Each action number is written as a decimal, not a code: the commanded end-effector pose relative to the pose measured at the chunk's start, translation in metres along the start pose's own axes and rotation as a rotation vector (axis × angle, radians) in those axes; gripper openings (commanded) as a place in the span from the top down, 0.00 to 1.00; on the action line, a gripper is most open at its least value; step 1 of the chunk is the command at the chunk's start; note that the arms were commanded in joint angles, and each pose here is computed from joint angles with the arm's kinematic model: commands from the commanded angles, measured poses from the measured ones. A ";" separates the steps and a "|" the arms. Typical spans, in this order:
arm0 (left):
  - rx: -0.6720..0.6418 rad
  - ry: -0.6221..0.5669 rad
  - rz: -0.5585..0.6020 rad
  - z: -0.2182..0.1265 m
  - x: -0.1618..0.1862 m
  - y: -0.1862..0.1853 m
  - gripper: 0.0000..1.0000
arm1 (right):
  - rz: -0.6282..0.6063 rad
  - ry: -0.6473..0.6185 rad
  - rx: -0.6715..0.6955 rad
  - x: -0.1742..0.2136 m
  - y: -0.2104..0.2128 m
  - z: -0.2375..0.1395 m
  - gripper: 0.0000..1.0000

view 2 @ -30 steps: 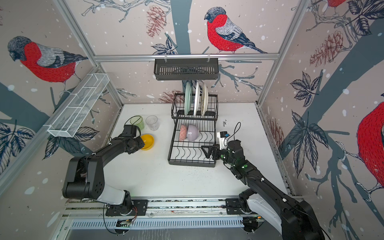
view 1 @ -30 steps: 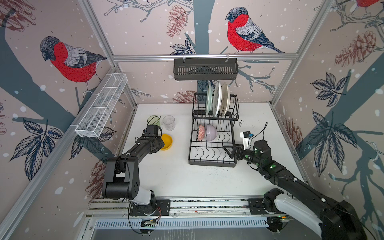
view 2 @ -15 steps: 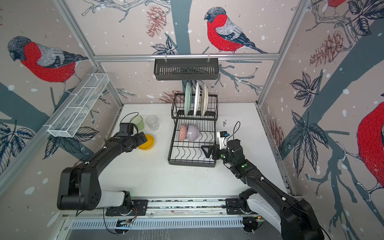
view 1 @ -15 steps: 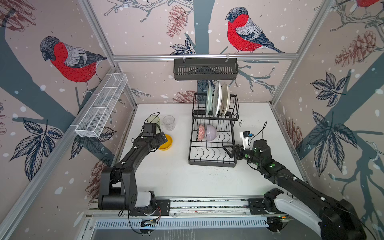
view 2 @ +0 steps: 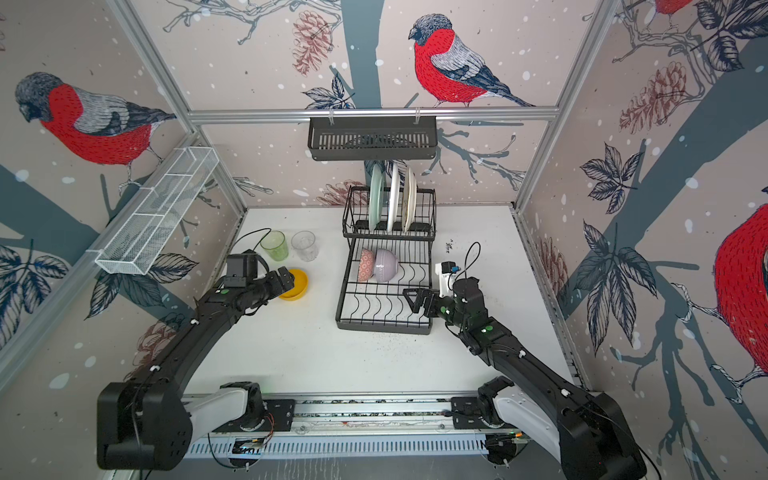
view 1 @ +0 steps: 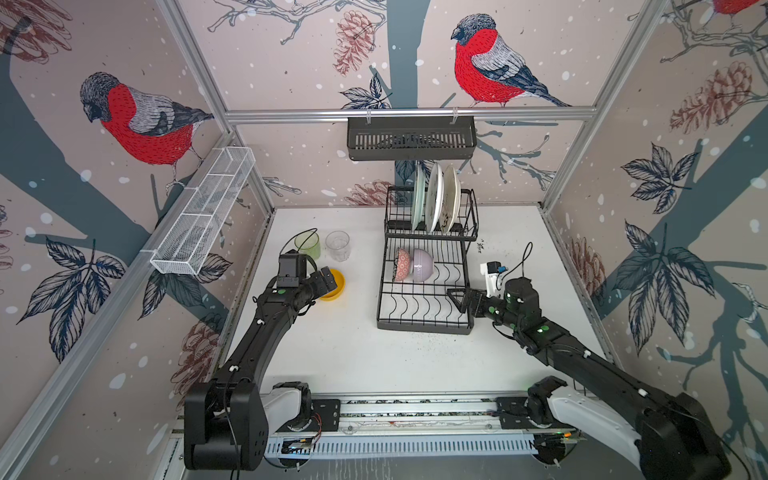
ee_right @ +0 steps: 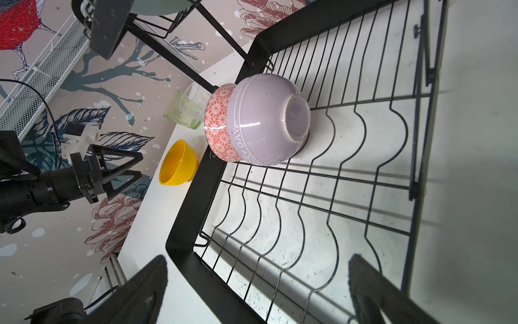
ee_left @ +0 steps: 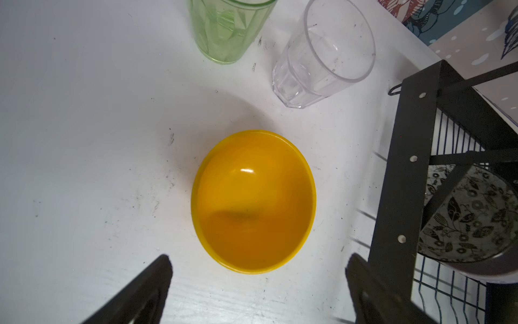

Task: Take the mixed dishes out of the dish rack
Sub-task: 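Raise the left gripper off the bowl while the right gripper moves toward the rack, then move the right gripper down to the lavender bowl in the rack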

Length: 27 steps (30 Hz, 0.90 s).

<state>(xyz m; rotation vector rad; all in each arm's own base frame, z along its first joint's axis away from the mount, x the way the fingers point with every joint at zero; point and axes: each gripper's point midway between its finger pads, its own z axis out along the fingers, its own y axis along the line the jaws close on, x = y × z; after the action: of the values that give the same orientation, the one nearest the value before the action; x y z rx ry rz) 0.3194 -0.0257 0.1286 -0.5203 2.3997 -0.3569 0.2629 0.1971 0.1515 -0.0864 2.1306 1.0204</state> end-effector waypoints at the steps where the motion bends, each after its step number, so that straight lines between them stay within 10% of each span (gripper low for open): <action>1: 0.063 0.011 0.022 -0.006 0.005 -0.010 0.03 | 0.024 -0.023 -0.006 -0.008 0.006 0.003 0.00; 27: 0.318 0.084 0.162 -0.017 0.031 -0.050 0.03 | -0.085 0.000 0.107 -0.010 0.038 0.096 0.00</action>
<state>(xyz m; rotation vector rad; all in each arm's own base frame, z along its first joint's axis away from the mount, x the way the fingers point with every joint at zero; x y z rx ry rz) 0.2966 -0.0727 0.1378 -0.2349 2.4084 -0.6328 0.3008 0.2842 0.1384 -0.1149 2.2061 0.9019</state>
